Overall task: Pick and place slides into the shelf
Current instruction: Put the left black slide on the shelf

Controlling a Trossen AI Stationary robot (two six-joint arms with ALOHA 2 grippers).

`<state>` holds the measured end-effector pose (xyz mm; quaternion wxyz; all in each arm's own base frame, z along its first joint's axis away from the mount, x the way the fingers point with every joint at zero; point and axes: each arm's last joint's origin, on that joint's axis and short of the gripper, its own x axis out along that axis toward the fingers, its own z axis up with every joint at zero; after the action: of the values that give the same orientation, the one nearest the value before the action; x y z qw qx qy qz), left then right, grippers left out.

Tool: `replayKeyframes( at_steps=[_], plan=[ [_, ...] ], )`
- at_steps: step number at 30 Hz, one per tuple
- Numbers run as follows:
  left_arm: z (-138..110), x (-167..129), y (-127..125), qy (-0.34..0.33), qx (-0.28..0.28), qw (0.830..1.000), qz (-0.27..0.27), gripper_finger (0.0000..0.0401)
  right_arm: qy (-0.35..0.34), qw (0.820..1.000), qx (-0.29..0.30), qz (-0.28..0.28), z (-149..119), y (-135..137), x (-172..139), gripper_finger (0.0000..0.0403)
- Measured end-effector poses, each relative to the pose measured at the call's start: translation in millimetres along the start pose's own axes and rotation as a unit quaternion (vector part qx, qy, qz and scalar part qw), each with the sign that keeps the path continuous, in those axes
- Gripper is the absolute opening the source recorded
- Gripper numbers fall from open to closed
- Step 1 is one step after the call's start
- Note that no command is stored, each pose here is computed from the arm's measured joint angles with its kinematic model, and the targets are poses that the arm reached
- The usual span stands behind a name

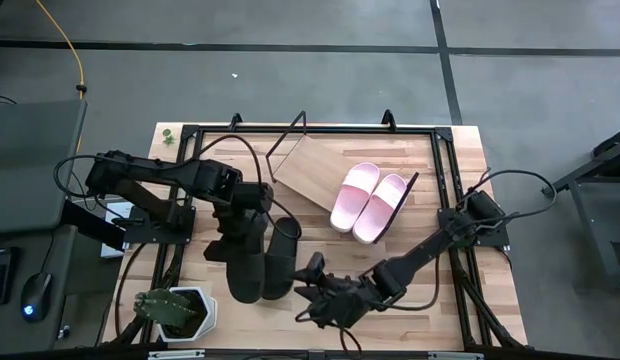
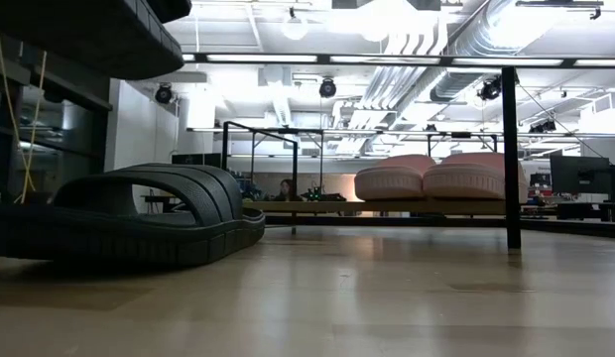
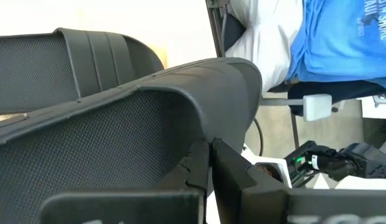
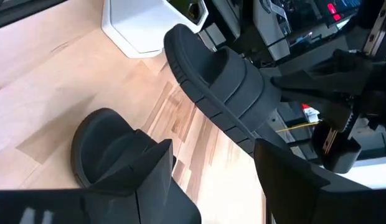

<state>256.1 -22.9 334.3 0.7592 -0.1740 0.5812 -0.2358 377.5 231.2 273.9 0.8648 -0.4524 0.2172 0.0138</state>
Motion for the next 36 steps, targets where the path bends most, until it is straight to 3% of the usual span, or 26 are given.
replayKeyframes(
  at_steps=[5, 11, 22, 28, 36],
  plan=[
    [1, 0, 0, -0.005, 0.003, 1.000, -0.007, 0.0001, -0.006, 1.000, -0.012, -0.006, 2, 2, 3, 0.0216],
    [6, 0, -2, -0.025, 0.017, 0.999, -0.032, 0.0001, -0.008, 0.996, -0.083, -0.040, 3, 20, 23, 0.0216],
    [8, -6, -7, -0.035, 0.033, 0.998, -0.047, 0.0001, -0.016, 0.993, -0.092, -0.068, 7, 21, 27, 0.0216],
    [14, -20, -15, -0.061, 0.052, 0.996, -0.038, 0.0001, -0.029, 0.987, -0.132, -0.085, 9, 33, 37, 0.0216],
    [15, -24, -18, -0.069, 0.056, 0.996, -0.029, 0.0001, -0.020, 0.981, -0.148, -0.124, 18, 36, 27, 0.0216]
  ],
)
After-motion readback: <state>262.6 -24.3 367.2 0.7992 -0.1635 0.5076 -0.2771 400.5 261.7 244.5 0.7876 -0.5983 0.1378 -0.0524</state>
